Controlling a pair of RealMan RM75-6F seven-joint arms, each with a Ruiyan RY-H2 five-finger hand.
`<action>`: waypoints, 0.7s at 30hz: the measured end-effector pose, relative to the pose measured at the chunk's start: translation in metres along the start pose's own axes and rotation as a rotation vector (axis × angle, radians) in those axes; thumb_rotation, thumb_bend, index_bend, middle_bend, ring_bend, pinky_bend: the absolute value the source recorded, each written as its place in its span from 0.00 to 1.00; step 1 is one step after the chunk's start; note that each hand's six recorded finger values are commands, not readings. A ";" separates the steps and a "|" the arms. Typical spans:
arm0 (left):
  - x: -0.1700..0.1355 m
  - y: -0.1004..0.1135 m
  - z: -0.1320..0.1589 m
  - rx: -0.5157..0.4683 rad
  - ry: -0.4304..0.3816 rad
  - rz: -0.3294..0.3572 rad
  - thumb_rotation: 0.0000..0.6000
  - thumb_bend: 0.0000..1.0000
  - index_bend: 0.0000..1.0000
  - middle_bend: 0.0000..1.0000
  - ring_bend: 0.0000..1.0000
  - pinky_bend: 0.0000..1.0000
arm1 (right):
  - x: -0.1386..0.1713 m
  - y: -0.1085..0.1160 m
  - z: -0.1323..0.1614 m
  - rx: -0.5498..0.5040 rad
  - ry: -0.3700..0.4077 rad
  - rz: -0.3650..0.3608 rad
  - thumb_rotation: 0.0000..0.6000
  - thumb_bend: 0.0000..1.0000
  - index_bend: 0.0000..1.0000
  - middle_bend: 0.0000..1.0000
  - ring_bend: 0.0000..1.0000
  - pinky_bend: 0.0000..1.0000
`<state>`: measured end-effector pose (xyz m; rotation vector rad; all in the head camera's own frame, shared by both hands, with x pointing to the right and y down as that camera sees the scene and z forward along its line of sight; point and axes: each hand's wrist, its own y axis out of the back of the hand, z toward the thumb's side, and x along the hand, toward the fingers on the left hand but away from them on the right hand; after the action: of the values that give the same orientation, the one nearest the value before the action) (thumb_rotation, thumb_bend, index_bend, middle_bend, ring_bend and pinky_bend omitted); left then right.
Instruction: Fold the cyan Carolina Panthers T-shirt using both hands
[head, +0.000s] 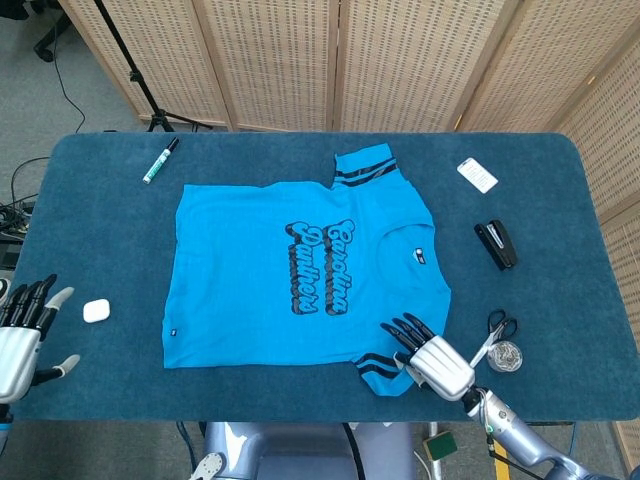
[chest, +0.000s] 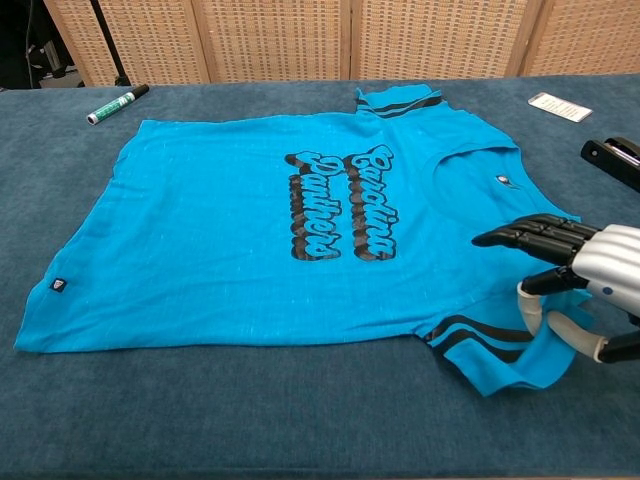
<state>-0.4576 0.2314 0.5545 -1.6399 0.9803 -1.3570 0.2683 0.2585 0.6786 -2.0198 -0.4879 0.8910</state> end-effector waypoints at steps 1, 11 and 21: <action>0.000 -0.006 0.001 -0.003 -0.031 -0.014 1.00 0.00 0.08 0.00 0.00 0.00 | 0.001 0.000 0.000 -0.006 0.001 -0.001 1.00 0.61 0.68 0.08 0.00 0.00; 0.011 -0.068 0.028 -0.076 -0.271 -0.103 1.00 0.00 0.31 0.00 0.00 0.00 | 0.006 0.003 -0.002 -0.064 0.003 -0.008 1.00 0.62 0.68 0.08 0.00 0.00; 0.027 -0.101 0.056 -0.160 -0.395 -0.137 1.00 0.00 0.39 0.00 0.00 0.00 | 0.005 0.004 -0.009 -0.082 -0.020 -0.010 1.00 0.64 0.68 0.08 0.00 0.00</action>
<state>-0.3904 0.2523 0.6497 -2.0299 0.7663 -1.0019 0.2788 0.2543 0.6765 -2.0825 -0.5527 0.8992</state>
